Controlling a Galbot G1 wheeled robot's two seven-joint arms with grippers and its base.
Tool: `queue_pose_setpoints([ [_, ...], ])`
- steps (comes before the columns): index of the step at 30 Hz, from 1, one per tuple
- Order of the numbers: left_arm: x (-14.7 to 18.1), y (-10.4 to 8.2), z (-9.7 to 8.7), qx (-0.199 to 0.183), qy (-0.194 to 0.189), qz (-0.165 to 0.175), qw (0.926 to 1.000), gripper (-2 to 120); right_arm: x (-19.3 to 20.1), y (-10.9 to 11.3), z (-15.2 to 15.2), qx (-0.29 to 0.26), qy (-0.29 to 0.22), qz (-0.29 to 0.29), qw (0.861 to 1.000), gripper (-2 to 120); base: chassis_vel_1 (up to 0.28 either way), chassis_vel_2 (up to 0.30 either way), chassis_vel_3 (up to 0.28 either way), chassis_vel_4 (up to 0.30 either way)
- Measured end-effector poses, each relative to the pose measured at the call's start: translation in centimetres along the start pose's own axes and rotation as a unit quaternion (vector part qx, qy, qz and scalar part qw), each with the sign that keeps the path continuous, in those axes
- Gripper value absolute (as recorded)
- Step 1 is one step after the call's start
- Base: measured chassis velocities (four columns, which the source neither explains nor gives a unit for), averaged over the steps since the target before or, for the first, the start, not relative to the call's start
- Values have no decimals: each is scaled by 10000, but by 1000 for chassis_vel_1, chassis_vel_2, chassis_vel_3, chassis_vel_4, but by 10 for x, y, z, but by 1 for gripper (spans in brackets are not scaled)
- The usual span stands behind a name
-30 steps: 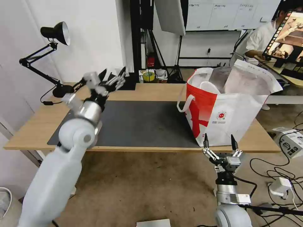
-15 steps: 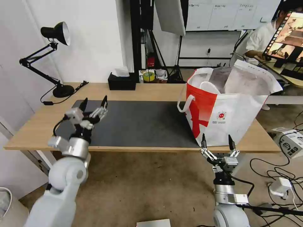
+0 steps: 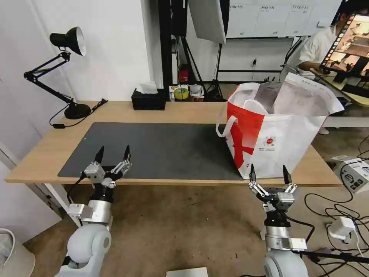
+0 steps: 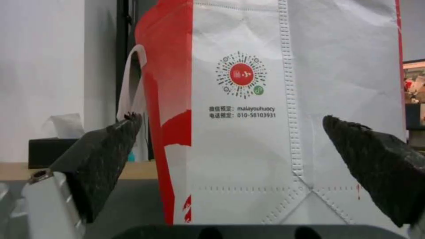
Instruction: Pick up the trash from the table and place it into the takeout bag.
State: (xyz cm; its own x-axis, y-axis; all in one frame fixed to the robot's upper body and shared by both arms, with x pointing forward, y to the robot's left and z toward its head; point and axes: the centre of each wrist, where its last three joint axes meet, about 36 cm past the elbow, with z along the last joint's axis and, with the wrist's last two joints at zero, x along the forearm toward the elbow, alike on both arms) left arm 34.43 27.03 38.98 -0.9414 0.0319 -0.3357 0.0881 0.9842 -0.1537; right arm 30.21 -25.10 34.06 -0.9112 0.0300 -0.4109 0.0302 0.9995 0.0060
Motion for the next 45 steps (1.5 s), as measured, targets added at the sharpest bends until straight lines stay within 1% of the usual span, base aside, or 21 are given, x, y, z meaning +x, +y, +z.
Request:
queue_pose_setpoints([
  [3, 12, -2, 12, -112, -66, -85, 9999, 100, 0, -3, 3, 28, -14, -21, 10000, 100, 0, 0, 0, 0],
  [4, 12, -2, 12, -112, -66, -85, 9999, 100, 0, -3, 3, 28, -14, -21, 10000, 100, 0, 0, 0, 0],
  [7, 19, -4, 21, -168, -138, -156, 9996, 100, 0, -6, 5, 50, -30, -36, 10000, 100, 0, 0, 0, 0],
  [10, 22, -5, 24, -148, -148, -208, 9996, 100, -1, -6, 6, 57, -38, -36, 10000, 100, 0, 0, 0, 0],
  [45, 24, -5, 23, -139, -165, -201, 9996, 100, -3, -5, 8, 108, -55, -64, 9999, 100, 0, 0, 0, 0],
])
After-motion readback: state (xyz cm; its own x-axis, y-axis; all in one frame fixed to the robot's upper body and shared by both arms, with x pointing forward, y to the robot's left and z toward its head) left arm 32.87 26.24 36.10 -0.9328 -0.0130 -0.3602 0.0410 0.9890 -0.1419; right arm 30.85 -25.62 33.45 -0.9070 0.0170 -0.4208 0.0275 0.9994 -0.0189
